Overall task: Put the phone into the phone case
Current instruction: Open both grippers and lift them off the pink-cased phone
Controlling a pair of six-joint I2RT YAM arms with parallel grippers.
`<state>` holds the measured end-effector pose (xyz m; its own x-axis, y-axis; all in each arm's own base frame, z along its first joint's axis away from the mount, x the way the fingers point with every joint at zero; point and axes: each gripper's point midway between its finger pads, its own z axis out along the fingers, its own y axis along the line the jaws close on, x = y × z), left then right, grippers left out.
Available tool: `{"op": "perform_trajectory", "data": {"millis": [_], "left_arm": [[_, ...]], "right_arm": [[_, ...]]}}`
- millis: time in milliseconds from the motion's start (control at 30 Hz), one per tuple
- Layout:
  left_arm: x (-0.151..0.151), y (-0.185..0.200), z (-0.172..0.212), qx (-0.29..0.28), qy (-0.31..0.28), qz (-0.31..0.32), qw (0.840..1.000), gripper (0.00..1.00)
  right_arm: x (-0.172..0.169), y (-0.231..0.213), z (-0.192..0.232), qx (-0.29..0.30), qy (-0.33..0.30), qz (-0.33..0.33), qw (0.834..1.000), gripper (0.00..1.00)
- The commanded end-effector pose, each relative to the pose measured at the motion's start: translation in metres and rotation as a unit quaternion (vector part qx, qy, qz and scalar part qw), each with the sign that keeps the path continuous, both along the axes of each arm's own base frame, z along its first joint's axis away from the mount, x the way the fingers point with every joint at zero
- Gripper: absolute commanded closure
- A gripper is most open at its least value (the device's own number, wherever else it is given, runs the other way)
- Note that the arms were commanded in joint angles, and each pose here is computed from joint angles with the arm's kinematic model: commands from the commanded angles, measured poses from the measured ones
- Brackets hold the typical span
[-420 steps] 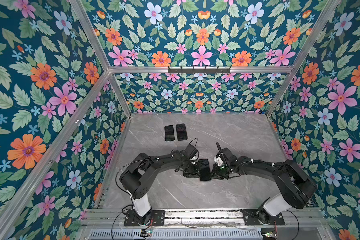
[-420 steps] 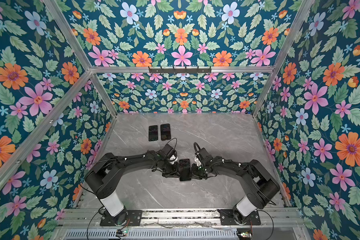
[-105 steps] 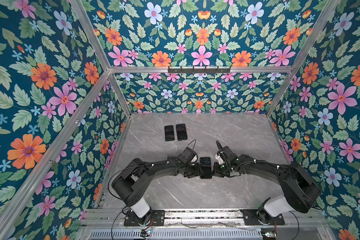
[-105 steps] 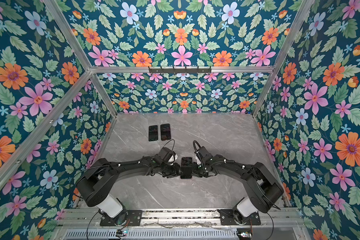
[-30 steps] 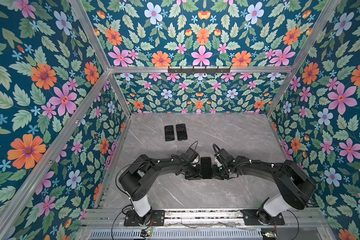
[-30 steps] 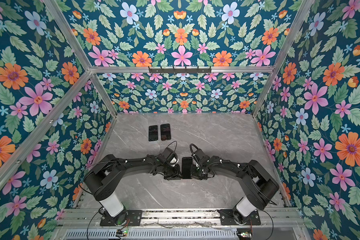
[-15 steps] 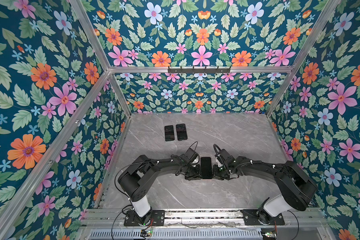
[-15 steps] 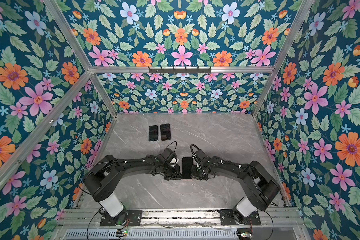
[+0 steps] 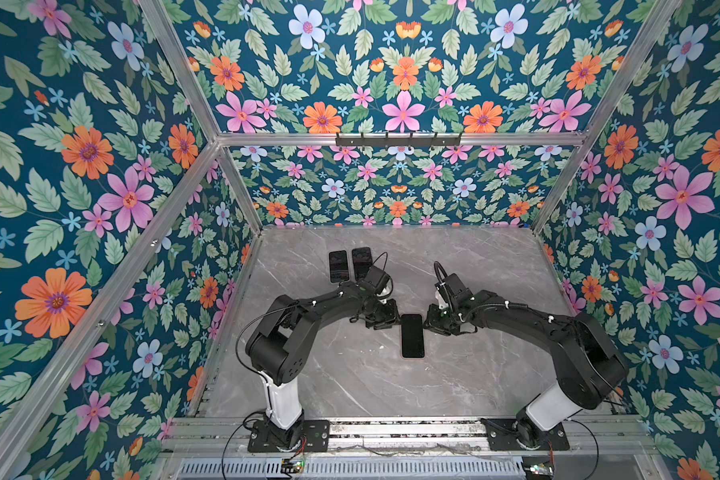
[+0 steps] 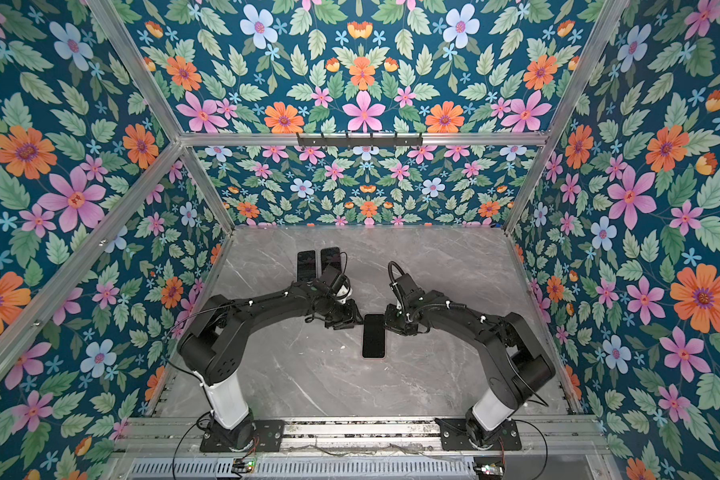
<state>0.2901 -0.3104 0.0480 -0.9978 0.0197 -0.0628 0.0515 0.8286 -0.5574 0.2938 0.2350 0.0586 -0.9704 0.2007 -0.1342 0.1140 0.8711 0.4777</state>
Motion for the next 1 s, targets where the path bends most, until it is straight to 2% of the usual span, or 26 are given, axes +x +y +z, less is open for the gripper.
{"op": "perform_trajectory", "data": {"millis": [0,233,500,733,967], "left_arm": [[0.001,0.001,-0.009,0.013,0.016,-0.029,0.999,0.58],[0.012,-0.005,-0.023,0.017,0.032,-0.036,0.999,0.58],[0.011,-0.007,-0.029,0.018,0.043,-0.039,0.998,0.60],[0.005,-0.010,-0.033,0.013,0.047,-0.042,0.998,0.69],[0.003,-0.013,-0.035,0.010,0.048,-0.044,0.998,0.79]], "right_arm": [[0.010,0.001,-0.007,-0.001,0.011,0.018,1.000,0.72],[0.031,0.006,-0.015,0.009,0.017,0.022,1.000,0.72],[0.037,0.006,-0.023,0.019,0.023,0.020,0.999,0.72],[0.038,0.010,-0.026,0.027,0.025,0.022,0.999,0.73],[0.035,0.011,-0.029,0.035,0.031,0.022,0.999,0.83]]}}
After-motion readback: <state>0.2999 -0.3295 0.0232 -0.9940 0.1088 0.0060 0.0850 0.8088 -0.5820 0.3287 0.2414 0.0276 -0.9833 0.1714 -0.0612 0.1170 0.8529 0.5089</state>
